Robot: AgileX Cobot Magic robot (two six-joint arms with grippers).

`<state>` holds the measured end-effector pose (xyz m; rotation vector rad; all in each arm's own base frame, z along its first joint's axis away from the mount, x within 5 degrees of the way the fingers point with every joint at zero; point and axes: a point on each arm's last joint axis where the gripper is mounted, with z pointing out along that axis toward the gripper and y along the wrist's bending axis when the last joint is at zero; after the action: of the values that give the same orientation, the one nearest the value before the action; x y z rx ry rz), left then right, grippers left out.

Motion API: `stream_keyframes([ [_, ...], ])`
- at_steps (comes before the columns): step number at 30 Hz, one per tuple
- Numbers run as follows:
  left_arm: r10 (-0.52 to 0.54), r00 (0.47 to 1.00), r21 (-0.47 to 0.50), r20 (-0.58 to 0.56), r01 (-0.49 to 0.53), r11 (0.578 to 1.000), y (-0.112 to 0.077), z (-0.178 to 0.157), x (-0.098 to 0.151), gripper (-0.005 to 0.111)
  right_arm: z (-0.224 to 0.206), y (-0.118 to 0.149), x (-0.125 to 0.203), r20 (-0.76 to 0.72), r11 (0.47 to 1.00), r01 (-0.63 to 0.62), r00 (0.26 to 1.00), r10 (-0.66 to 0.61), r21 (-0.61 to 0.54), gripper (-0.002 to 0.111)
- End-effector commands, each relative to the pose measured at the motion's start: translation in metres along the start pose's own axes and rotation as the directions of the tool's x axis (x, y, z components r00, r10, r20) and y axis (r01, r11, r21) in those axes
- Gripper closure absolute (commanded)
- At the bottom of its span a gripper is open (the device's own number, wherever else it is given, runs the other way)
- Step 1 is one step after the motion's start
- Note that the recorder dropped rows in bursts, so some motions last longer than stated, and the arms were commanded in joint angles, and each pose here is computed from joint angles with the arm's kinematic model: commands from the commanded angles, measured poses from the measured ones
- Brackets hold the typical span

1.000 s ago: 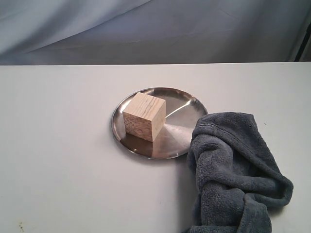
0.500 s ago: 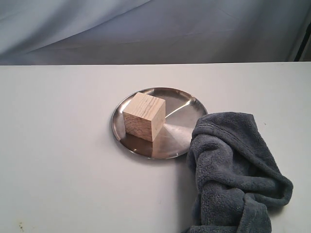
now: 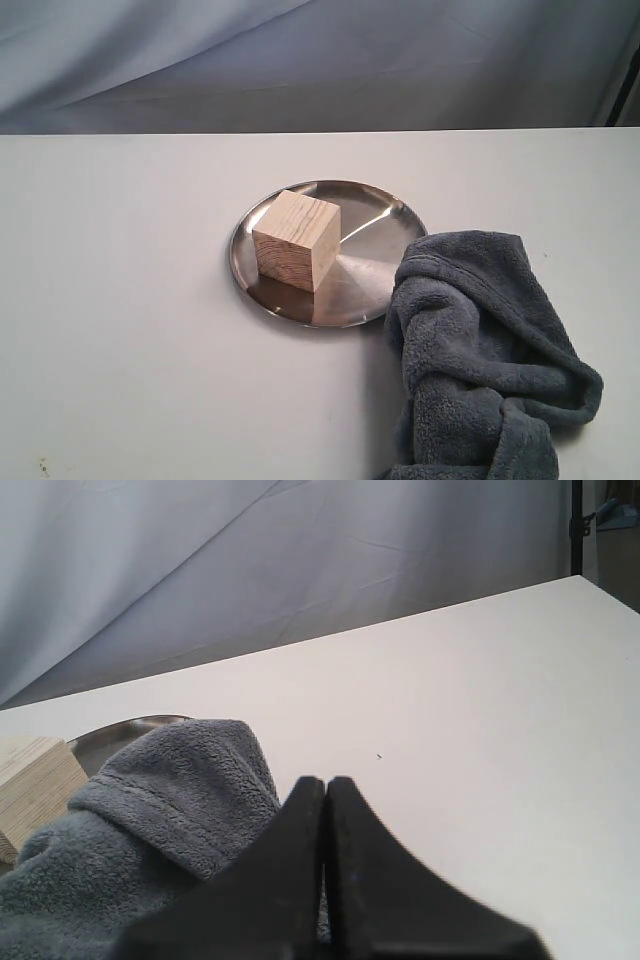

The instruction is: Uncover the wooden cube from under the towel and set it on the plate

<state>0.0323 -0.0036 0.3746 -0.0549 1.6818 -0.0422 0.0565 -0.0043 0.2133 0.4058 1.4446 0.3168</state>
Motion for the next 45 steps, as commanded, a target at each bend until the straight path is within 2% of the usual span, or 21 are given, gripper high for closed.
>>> stream_keyframes([
  [1,0.021,0.986,0.001,0.168,-0.022,1.0,0.0,-0.023,0.015,0.107,0.0,0.0,0.002,-0.008,1.0,-0.009,1.0,0.009,-0.001,0.105],
  [5,0.046,0.954,-0.018,0.295,-0.043,0.999,0.001,-0.04,0.026,0.107,0.0,0.0,0.002,-0.008,1.0,-0.009,1.0,0.009,-0.001,0.105],
  [15,0.042,0.958,-0.02,0.283,-0.038,0.999,0.002,-0.028,0.039,0.107,0.0,0.0,0.002,-0.008,1.0,-0.009,1.0,0.009,-0.001,0.105],
  [21,0.033,0.978,-0.022,0.205,-0.029,0.999,0.005,-0.009,0.063,0.107,0.0,0.0,0.002,-0.008,1.0,-0.009,1.0,0.009,-0.001,0.105],
  [27,0.03,0.965,-0.044,0.261,-0.019,0.999,0.012,0.023,0.108,0.107,0.0,0.0,0.002,-0.008,1.0,-0.009,1.0,0.009,-0.001,0.105],
  [32,0.025,0.983,-0.057,0.181,-0.014,0.998,0.017,0.042,0.159,0.107,0.0,0.0,0.002,-0.008,1.0,-0.009,1.0,0.009,-0.001,0.105],
  [34,0.029,0.997,-0.052,0.07,-0.025,0.998,0.017,0.043,0.169,0.107,0.0,0.0,0.002,-0.008,1.0,-0.009,1.0,0.009,-0.001,0.105],
  [35,0.042,0.998,-0.053,0.038,-0.04,0.998,0.017,0.043,0.172,0.107,0.0,0.0,0.002,-0.008,1.0,-0.009,1.0,0.009,-0.001,0.105],
  [45,0.042,0.999,-0.053,0.019,-0.041,0.998,0.017,0.043,0.173,0.107,0.0,0.0,0.002,-0.008,1.0,-0.009,1.0,0.009,-0.001,0.105],
])
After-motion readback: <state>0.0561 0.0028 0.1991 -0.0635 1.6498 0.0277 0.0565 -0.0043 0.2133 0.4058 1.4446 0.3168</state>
